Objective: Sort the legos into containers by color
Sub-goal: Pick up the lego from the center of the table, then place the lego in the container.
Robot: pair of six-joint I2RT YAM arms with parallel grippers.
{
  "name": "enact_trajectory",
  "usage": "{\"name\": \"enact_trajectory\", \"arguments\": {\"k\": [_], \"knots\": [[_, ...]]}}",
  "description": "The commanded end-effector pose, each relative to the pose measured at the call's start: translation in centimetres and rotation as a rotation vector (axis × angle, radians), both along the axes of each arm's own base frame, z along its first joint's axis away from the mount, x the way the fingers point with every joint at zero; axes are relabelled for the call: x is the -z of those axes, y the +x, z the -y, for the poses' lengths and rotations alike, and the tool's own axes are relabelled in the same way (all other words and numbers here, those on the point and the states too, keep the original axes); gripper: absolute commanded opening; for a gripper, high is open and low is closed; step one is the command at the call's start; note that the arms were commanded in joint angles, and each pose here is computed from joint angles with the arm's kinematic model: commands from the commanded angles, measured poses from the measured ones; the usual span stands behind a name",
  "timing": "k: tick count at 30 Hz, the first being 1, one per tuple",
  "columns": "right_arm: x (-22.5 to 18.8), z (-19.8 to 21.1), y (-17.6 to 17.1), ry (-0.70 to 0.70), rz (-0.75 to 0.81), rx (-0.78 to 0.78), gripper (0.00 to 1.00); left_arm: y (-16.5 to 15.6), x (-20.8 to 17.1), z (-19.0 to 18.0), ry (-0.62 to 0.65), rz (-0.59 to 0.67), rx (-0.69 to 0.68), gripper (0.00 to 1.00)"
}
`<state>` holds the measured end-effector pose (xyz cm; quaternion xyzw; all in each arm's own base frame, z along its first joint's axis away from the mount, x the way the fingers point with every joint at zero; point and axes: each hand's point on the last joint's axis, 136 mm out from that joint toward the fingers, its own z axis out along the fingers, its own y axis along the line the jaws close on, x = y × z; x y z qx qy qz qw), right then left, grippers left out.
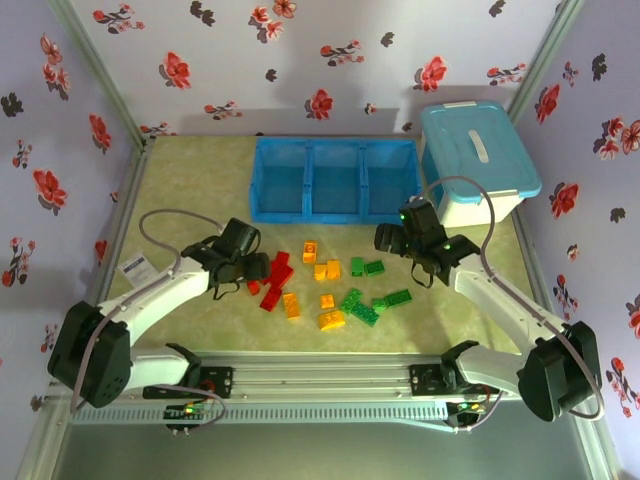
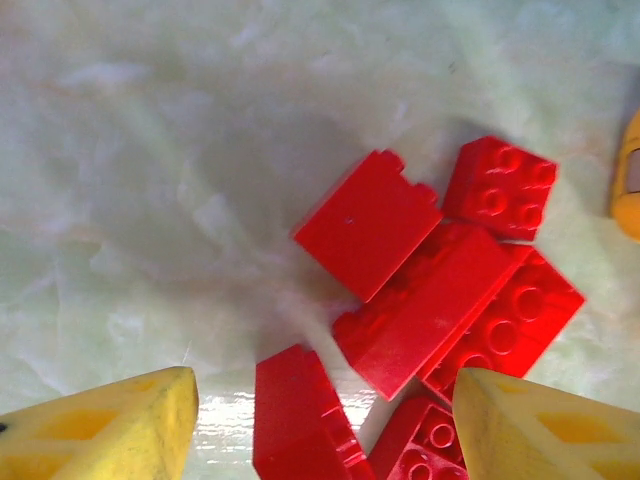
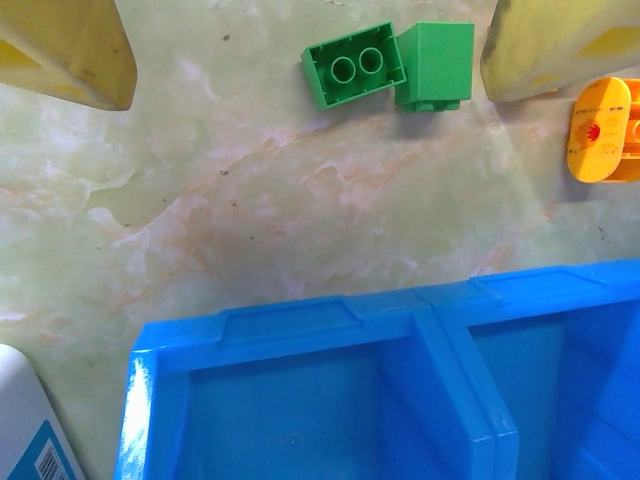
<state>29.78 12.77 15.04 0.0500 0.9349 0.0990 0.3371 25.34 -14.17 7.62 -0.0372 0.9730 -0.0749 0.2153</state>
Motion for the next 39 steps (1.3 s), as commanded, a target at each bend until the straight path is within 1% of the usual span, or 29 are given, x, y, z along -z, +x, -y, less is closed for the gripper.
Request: {"name": "enact_trajectory", "arguments": {"k": [1,6,7,15,17,20,22,24,28,31,35,39], "knots": [[0.2,0.1,-0.1,-0.009,-0.001,0.026,0.9,-1.0,1.1,-0.7,0.03,-0.044,-0.034,0.66],[0.6,0.2,-0.2,-0.014,-0.005,0.036,0.89,-1.5,2.3,-0.9,0.053,-0.075,-0.04,0.6],[0.6,0.2,-0.2,-0.014,-0.005,0.038,0.89,-1.6,2.5,-1.0,0.058,-0.08,-0.041,0.58],[0.2,0.8,-0.4,-0.025,0.014,0.06,0.89,-1.7,2.8,-1.1,0.054,-0.078,-0.056,0.24],[0.0,1.0,-0.5,-0.025,0.021,0.065,0.89,-1.5,2.3,-1.0,0.05,-0.067,-0.057,0.17],[-0.5,1.2,-0.7,-0.019,0.035,0.073,0.89,-1.1,0.7,-0.9,0.038,-0.035,-0.057,0.08],[-0.8,1.4,-0.9,-0.017,0.043,0.075,0.89,-0.8,-1.1,-1.0,0.032,0.0,-0.057,0.04],[-1.0,1.4,-1.0,-0.013,0.05,0.075,0.89,-0.2,-3.3,-0.9,0.021,0.049,-0.055,0.03],[-1.8,1.5,-1.1,0.003,0.072,0.08,0.89,2.1,-8.5,-0.7,0.01,0.165,-0.048,0.02],[-2.1,1.6,-1.2,0.014,0.082,0.082,0.88,4.9,-11.6,0.1,-0.009,0.231,-0.042,0.02],[-2.5,1.6,-1.5,0.02,0.083,0.081,0.88,9.6,-14.3,1.6,-0.007,0.279,-0.024,0.01],[-3.0,1.8,-1.8,0.027,0.095,0.081,0.88,14.8,-14.8,3.0,-0.041,0.284,-0.017,0.0]]}}
